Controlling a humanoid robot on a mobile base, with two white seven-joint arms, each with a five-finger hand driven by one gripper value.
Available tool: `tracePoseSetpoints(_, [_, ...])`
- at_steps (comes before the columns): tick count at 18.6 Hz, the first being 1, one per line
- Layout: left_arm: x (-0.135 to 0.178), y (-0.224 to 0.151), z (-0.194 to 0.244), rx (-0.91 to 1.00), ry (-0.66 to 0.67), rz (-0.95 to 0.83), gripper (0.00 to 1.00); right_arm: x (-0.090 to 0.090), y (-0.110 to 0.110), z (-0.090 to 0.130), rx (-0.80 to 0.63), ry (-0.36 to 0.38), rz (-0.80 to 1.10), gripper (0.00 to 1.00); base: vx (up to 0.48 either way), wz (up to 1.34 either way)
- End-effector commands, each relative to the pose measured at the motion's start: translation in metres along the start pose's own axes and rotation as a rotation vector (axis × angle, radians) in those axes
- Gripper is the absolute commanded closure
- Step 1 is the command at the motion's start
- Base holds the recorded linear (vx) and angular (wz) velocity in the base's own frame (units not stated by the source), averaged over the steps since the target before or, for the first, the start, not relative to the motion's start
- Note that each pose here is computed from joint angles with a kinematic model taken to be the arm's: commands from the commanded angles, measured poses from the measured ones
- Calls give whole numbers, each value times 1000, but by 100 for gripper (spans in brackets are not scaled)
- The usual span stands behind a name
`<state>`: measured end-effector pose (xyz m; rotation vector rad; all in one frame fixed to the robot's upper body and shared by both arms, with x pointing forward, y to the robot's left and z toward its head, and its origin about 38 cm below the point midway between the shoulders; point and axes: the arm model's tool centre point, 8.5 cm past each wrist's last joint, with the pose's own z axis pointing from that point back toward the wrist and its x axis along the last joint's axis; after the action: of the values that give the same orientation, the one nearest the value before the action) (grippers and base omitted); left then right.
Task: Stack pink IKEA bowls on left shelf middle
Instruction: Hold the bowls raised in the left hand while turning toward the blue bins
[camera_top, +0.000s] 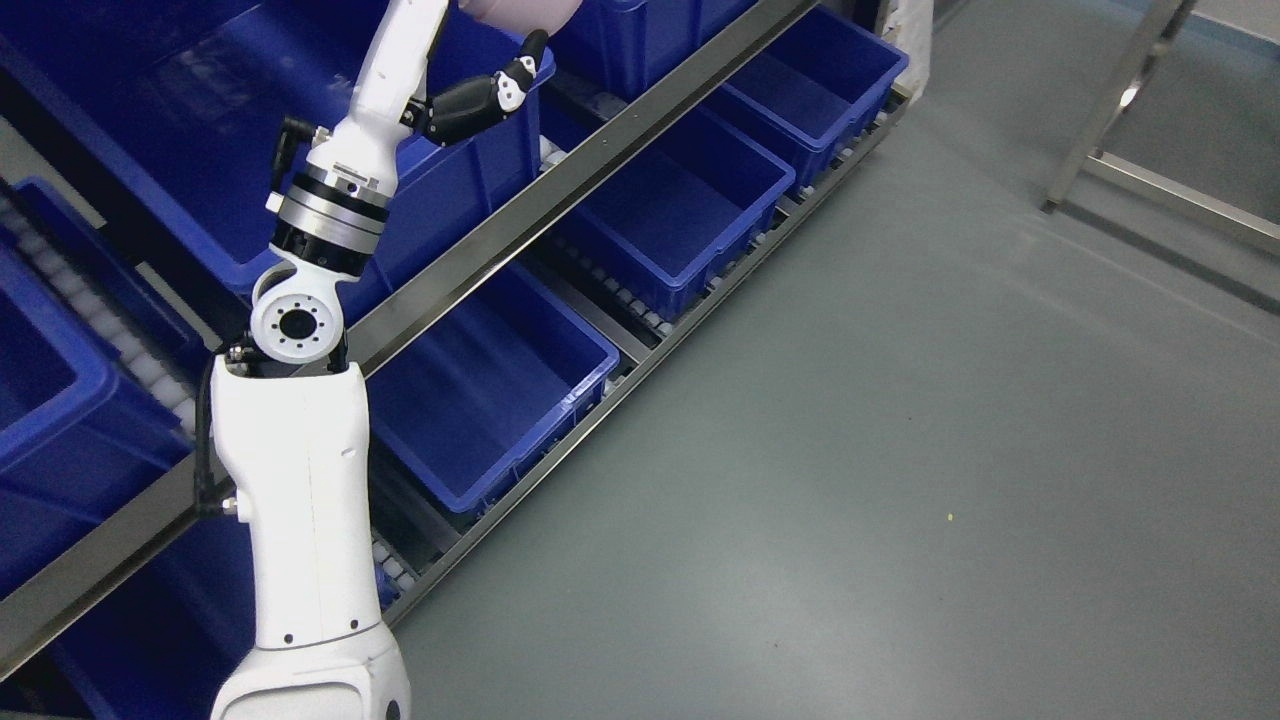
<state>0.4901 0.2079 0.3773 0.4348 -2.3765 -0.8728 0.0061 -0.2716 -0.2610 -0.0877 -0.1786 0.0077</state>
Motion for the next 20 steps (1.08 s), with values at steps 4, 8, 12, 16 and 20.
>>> tracePoseSetpoints(4, [37,46,-67,45,-6,-23,93,1,-11,0,-13,-1,1,0,7,493])
tracePoseSetpoints(8, [38,43,-73,30,35,-7,92,0,-11,0,-13,1,1,0,45,540])
tracePoseSetpoints(12, [39,39,-75,18,30,-8,92,1,-11,0,-13,-1,1,0,46,381])
tracePoseSetpoints(16, [39,40,-76,16,45,-5,92,1,-11,0,-13,-1,1,0,23,140])
tracePoseSetpoints(20, [36,16,-85,-114,134,16,92,0,-11,0,-13,1,1,0,1,8])
